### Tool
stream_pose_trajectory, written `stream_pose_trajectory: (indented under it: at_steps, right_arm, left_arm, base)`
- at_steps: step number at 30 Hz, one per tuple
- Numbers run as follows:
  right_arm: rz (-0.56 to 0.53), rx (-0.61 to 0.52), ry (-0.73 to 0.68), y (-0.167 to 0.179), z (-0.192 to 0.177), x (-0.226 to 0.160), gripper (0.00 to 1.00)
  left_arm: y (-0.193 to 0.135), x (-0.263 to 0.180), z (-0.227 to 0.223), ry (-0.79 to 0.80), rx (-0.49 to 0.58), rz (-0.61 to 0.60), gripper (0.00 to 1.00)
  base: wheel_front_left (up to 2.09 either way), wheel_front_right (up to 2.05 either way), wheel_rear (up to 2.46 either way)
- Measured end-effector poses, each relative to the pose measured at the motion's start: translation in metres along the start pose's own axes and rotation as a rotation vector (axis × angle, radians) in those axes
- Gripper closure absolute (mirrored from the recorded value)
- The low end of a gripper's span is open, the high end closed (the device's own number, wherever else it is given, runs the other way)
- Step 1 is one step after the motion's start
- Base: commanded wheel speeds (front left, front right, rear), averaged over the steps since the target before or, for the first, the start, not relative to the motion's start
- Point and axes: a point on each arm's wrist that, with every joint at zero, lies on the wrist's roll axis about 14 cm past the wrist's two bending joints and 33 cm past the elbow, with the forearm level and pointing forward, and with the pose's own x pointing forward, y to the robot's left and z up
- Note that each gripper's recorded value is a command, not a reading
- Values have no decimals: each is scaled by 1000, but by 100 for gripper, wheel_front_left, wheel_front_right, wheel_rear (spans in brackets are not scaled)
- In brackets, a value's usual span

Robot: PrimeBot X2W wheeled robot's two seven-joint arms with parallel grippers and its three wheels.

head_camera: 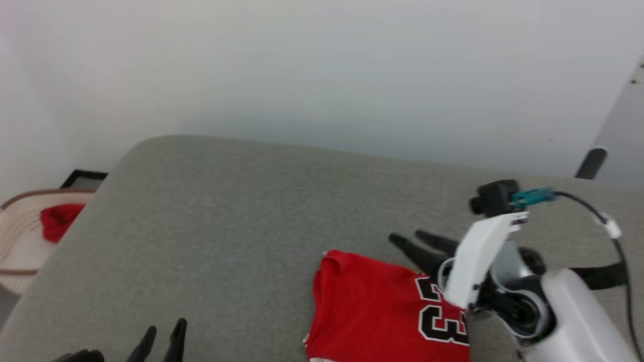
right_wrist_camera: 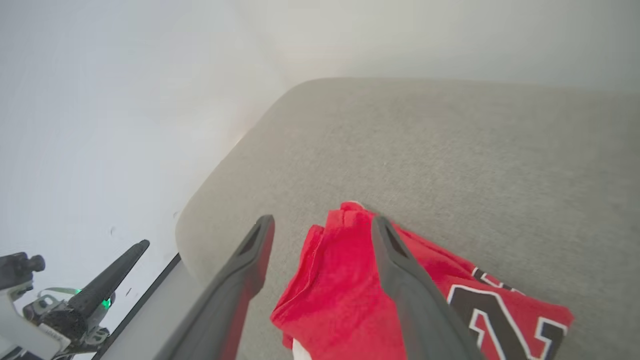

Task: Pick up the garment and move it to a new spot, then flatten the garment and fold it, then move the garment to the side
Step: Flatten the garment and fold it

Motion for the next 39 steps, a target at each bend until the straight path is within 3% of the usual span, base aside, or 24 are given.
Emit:
stream_pose_trajectory:
  at_steps: [4,10,20,29,39]
  right_arm:
    - [-45,-73,-159,-14,28,-33,0]
    - [-159,-199,-332,-49,41,-86,0]
    - [-398,-393,-513,-110,23,-160,0]
    - [-562,-398,-568,-146,3,-201,0]
    - [-624,-374,-574,-154,-14,-212,0]
  left_arm:
    - [-10,9,0,3,25,-36,0]
    - [-22,21,0,7,66,-82,0]
    - [-31,29,1,2,120,-124,0]
    - [-22,23,24,-84,182,-112,0]
    - [-13,14,32,-123,202,-95,0]
  base:
    - [0,0,0]
    - [0,0,0]
    - [0,0,0]
    - [0,0,0]
    - [0,0,0]
